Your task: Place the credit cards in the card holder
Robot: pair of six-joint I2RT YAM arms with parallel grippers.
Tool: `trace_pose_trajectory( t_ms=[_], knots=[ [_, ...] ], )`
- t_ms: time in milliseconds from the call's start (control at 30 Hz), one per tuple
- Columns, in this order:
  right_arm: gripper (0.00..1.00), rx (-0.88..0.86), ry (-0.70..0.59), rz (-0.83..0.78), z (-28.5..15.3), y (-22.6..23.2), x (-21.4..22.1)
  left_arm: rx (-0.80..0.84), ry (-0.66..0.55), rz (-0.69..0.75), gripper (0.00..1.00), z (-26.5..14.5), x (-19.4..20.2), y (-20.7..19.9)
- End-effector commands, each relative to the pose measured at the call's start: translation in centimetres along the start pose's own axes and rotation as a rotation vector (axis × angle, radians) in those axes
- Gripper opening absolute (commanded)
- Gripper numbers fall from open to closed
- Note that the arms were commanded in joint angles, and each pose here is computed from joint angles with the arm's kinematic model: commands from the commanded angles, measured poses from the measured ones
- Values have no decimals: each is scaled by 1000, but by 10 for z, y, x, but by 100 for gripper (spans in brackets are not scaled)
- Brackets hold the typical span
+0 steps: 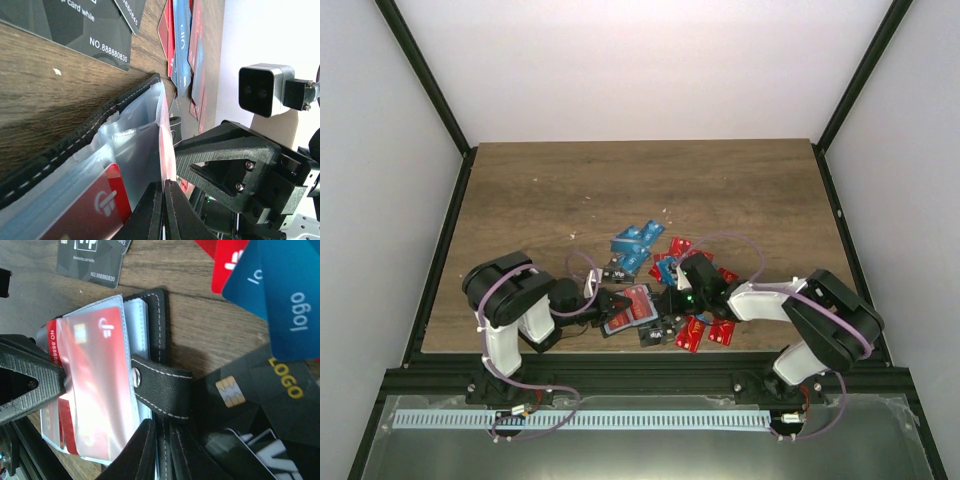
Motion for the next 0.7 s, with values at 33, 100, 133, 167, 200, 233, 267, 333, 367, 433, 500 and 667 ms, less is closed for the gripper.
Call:
trace_pose_trajectory(
  t_ms=[33,100,133,167,200,233,267,333,367,433,500,667],
  knots=[
    [10,76,27,-4,-8,-9,15,55,4,33,4,-2,3,-12],
    [9,67,29,-19,-10,-7,15,39,17,40,4,-2,5,-10],
    [9,55,31,-25,-10,-5,16,31,19,46,4,-2,6,-10],
    [9,40,34,-32,-10,-3,16,18,23,49,4,-3,7,-8],
    [9,33,38,-34,-10,-2,17,3,25,51,4,-3,8,-6],
    [9,27,38,-38,-10,-1,17,-8,26,53,4,-3,8,-4],
    [8,24,41,-40,-9,0,17,-17,24,52,4,-4,8,-3],
    [6,18,50,-44,-7,2,19,-35,18,54,4,-4,8,-1],
    [5,16,58,-45,-4,3,20,-54,15,48,4,-7,9,3],
    [4,17,78,-43,1,3,25,-63,15,46,4,-8,10,6],
    [2,13,94,-39,6,5,28,-62,5,42,4,-7,8,6],
    [1,-1,112,-32,13,10,33,-43,8,36,4,4,6,2]
  ],
)
Point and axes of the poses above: each gripper's point midway between its finger pads, its own z axis out along the fingers, its own y axis along the line the jaws close on, x = y × z, the point moved 5 cm from there along -z, back along the fingers, and after that the axes turned 3 degrees about -z, right-handed, at the moved point
